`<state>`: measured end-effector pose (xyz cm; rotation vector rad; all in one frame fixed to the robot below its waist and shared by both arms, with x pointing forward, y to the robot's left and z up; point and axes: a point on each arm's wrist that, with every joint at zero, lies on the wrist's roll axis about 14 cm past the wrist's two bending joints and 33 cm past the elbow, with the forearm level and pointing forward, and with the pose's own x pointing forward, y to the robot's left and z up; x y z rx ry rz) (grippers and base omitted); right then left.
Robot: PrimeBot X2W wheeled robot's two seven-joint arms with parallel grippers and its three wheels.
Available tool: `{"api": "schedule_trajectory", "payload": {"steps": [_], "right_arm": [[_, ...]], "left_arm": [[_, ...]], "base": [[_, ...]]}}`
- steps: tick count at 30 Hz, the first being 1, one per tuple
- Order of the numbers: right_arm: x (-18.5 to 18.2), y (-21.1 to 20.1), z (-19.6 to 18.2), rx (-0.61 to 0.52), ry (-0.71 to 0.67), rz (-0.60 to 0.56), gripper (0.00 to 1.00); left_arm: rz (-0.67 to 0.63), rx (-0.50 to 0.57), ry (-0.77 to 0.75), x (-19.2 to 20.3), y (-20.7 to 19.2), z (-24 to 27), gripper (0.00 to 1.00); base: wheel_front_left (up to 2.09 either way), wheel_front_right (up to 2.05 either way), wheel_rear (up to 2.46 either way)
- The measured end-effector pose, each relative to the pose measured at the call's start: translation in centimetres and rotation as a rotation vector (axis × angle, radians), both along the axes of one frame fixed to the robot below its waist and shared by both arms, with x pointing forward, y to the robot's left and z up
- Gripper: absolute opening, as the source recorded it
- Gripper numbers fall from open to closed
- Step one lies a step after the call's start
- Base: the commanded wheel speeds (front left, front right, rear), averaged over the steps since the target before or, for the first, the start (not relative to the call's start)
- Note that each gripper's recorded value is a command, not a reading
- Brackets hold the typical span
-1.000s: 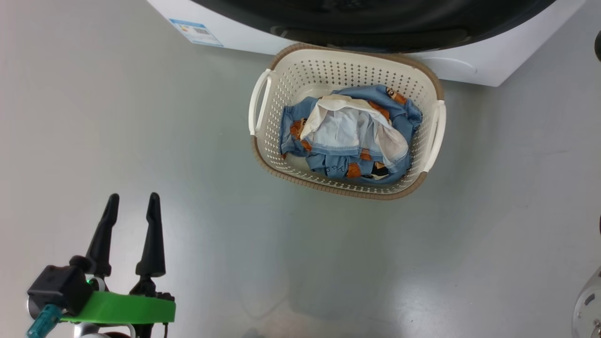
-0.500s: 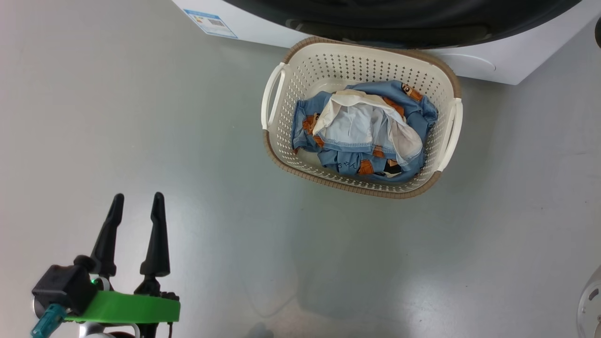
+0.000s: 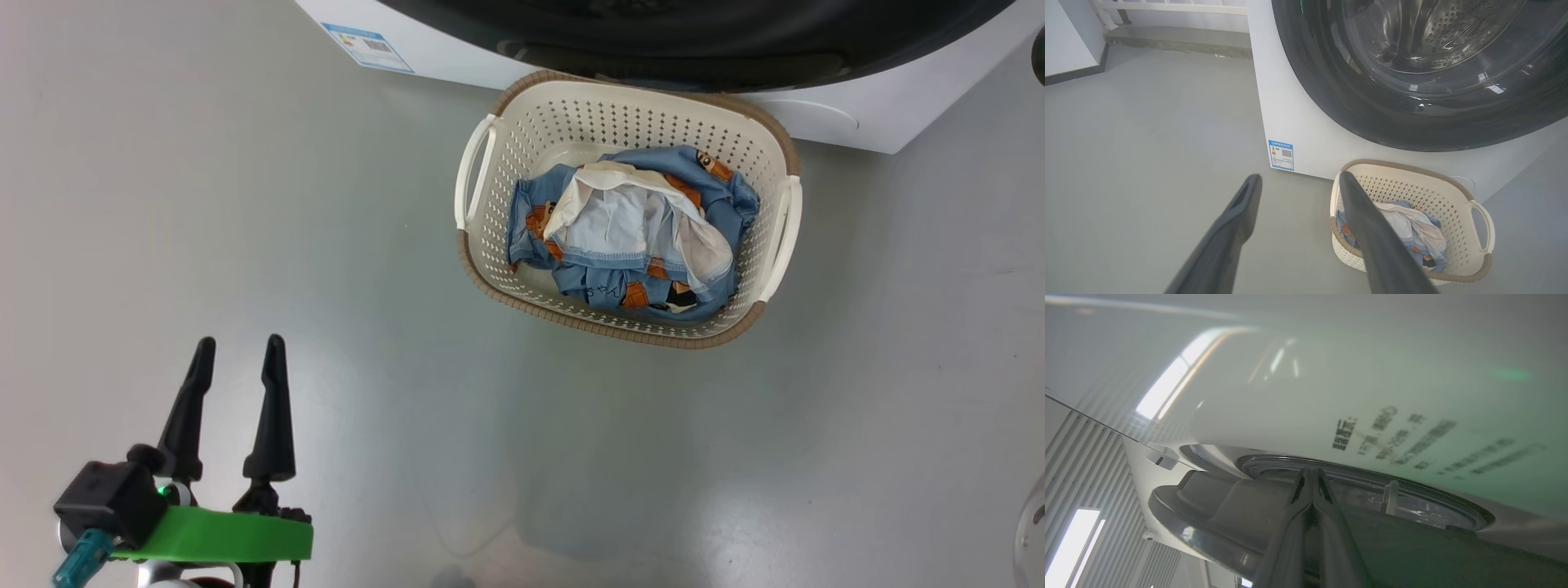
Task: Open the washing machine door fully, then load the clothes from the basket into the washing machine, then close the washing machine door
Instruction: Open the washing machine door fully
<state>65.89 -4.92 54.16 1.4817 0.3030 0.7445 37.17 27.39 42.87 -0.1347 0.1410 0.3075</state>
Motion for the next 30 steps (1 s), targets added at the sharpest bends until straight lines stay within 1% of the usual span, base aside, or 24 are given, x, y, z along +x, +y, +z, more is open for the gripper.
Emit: {"api": "schedule_trajectory", "payload": {"steps": [8,18,22,30], "right_arm": [[-0.2,0.6,0.0,-0.018,0.002,0.025,0.0],[-1.1,1.1,0.4,-0.027,-0.002,0.088,0.0],[-1.8,1.6,0.4,-0.044,-0.003,0.124,0.0],[-4.1,3.0,-1.0,-0.089,0.03,0.205,0.0]], "left_arm": [[0.004,0.002,-0.008,-0.1,0.1,0.3,1.0],[-0.005,-0.004,-0.018,0.1,-0.1,0.5,1.0],[-0.014,-0.01,-0.022,0.4,-0.4,0.4,1.0],[-0.035,-0.022,-0.036,0.9,-1.1,0.6,1.0]], "base": [[0.0,0.0,0.0],[0.0,0.0,0.0],[0.0,0.0,0.0],[0.0,0.0,0.0]]}}
